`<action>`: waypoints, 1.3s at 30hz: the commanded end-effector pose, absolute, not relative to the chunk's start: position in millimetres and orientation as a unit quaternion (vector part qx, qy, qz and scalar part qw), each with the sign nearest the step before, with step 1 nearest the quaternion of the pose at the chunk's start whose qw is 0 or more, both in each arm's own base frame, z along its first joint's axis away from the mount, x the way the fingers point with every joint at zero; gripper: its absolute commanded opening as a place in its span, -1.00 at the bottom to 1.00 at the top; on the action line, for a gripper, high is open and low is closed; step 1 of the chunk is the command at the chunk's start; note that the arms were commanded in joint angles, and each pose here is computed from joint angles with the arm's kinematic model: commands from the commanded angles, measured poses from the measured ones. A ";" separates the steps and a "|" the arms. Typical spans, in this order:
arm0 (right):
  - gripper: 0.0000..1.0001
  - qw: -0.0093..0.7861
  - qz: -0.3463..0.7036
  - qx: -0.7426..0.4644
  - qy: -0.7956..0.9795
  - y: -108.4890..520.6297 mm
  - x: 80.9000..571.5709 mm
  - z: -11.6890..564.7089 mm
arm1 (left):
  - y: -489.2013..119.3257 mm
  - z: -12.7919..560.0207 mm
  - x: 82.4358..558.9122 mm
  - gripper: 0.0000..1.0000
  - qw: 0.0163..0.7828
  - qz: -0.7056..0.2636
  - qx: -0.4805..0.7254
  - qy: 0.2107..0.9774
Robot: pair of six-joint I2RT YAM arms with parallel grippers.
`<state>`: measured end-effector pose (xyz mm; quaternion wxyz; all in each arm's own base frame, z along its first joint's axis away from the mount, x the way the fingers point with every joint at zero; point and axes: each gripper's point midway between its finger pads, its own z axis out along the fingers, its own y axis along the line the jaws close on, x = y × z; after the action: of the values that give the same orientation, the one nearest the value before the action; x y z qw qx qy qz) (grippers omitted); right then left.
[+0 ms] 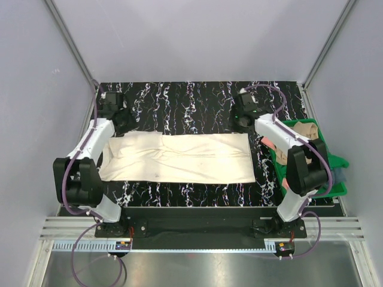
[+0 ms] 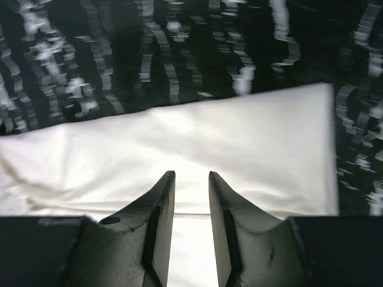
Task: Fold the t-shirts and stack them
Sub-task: Fold the tshirt
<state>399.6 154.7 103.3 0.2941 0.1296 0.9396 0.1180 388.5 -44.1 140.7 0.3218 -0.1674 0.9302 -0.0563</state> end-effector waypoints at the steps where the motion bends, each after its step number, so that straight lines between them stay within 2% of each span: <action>1: -0.27 0.301 0.201 0.080 0.929 231.4 411.0 127.5 | -12.8 129.9 378.9 -0.03 0.300 -0.057 -0.192 0.933; 9: -0.30 0.279 0.345 -0.033 0.896 380.3 407.8 136.1 | 67.4 119.1 376.4 -0.02 0.291 -0.056 -0.294 0.909; 13: -0.25 0.278 0.377 -0.055 0.882 428.3 418.5 123.5 | 64.6 102.3 392.0 0.03 0.273 -0.108 -0.269 0.917; 16: -0.23 0.274 0.392 -0.062 0.876 450.7 427.8 111.9 | 66.5 87.6 405.0 0.03 0.262 -0.112 -0.256 0.924; 22: -0.17 0.264 0.408 -0.072 0.871 471.1 440.6 94.0 | 60.8 72.7 438.3 -0.03 0.268 -0.162 -0.223 0.923; 30: -0.18 0.283 0.388 -0.102 0.871 463.2 442.5 90.1 | 51.8 56.1 462.0 -0.15 0.266 -0.208 -0.193 0.921; 39: -0.18 0.287 0.383 -0.102 0.872 451.9 443.3 90.1 | 63.6 38.8 461.8 -0.15 0.254 -0.175 -0.203 0.929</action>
<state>435.5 453.8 56.5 0.2529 -0.0870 0.8909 0.3672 444.4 55.8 28.0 0.2226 -0.2195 0.9323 -0.1822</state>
